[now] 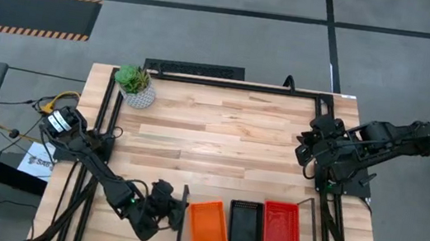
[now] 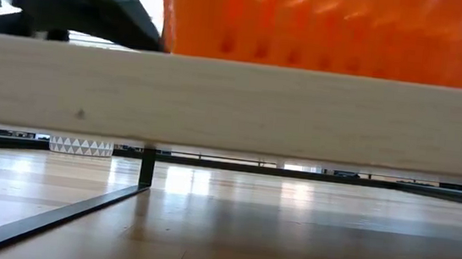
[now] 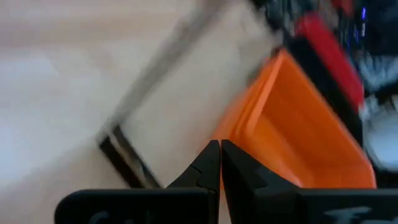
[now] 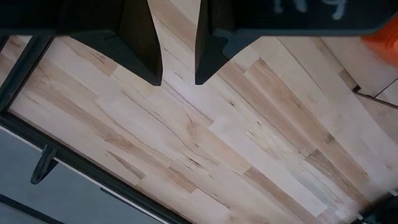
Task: Stack baskets on shelf by color
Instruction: Stack the orange bin on top of the orange bin on the shelf
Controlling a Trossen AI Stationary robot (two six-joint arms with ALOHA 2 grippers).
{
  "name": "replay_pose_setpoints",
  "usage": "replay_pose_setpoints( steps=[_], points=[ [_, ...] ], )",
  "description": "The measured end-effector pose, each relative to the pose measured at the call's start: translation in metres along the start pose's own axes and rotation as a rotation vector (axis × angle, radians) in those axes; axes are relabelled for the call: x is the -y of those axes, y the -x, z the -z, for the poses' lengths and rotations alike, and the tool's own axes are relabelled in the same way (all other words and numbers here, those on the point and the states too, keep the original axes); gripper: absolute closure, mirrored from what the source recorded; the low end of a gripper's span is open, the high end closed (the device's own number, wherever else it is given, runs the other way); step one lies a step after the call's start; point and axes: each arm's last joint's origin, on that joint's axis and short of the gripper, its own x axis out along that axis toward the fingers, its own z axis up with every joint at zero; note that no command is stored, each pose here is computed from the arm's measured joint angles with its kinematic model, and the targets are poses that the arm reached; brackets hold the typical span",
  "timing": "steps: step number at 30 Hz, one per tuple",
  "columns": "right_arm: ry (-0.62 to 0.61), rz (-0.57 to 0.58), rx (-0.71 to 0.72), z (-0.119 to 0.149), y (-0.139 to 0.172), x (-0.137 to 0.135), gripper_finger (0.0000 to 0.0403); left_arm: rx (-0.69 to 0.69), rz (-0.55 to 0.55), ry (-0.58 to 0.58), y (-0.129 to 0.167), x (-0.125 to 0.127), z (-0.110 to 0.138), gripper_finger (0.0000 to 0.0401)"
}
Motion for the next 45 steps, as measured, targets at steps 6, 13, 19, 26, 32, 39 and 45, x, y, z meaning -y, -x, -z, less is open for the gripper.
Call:
replay_pose_setpoints(
  steps=[6, 13, 19, 26, 32, 39, 45],
  points=[
    [0.002, 0.001, 0.000, 0.000, 0.000, 0.000, 0.0285, -0.059, 0.029, 0.000, 0.010, 0.002, 0.011, 0.0401],
    [0.002, 0.001, 0.000, 0.000, 0.000, 0.000, 0.0285, -0.044, 0.080, 0.019, 0.014, 0.007, 0.014, 0.0401],
    [0.005, 0.001, 0.000, 0.000, 0.000, 0.000, 0.0285, -0.085, 0.113, -0.036, 0.006, 0.011, 0.009, 0.0401],
    [0.007, 0.004, -0.002, 0.000, 0.000, 0.000, 0.0285, -0.076, 0.088, -0.082, -0.005, 0.010, -0.001, 0.0401],
    [0.007, 0.004, -0.001, 0.000, 0.000, 0.000, 0.0285, -0.033, 0.021, -0.109, -0.015, 0.003, -0.011, 0.0401],
    [-0.005, -0.008, 0.000, 0.000, 0.000, -0.001, 0.0285, 0.009, -0.011, -0.117, -0.022, 0.001, -0.019, 0.0401],
    [0.036, -0.271, -0.033, -0.008, 0.000, -0.025, 0.0285, -0.095, 0.036, -0.060, -0.010, 0.006, -0.013, 0.0401]
  ],
)
